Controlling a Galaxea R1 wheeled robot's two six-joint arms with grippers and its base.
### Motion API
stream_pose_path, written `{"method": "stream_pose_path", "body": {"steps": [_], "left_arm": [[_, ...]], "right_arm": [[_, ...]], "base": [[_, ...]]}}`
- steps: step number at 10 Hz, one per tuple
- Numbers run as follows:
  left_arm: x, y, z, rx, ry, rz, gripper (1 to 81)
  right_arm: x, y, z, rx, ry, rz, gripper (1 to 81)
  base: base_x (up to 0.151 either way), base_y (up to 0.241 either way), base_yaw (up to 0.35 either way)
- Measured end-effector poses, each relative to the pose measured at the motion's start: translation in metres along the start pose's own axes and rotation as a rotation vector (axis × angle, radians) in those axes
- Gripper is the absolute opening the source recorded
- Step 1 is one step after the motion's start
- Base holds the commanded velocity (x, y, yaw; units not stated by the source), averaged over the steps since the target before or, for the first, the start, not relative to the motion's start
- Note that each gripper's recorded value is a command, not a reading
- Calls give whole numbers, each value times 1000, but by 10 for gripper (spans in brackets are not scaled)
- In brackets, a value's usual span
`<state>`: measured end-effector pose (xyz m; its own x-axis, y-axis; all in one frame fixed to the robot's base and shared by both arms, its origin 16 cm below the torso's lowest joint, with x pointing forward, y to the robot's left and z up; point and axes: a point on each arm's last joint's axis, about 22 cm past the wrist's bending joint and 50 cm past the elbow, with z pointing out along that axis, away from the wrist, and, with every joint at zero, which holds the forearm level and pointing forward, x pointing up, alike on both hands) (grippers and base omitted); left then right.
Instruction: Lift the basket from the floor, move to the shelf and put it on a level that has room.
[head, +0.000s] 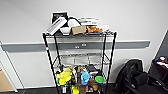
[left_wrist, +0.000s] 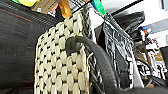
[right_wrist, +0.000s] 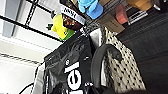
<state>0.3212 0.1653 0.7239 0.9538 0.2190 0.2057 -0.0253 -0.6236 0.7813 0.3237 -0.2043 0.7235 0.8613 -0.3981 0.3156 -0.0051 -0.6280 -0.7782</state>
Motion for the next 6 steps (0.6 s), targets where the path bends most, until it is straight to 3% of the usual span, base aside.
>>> {"method": "stream_pose_path", "body": {"steps": [6], "left_arm": [[0, 0, 0, 0, 0, 0, 10]], "right_arm": [[0, -2, 2, 4, 1, -1, 10]], "base": [[136, 0, 0]]}}
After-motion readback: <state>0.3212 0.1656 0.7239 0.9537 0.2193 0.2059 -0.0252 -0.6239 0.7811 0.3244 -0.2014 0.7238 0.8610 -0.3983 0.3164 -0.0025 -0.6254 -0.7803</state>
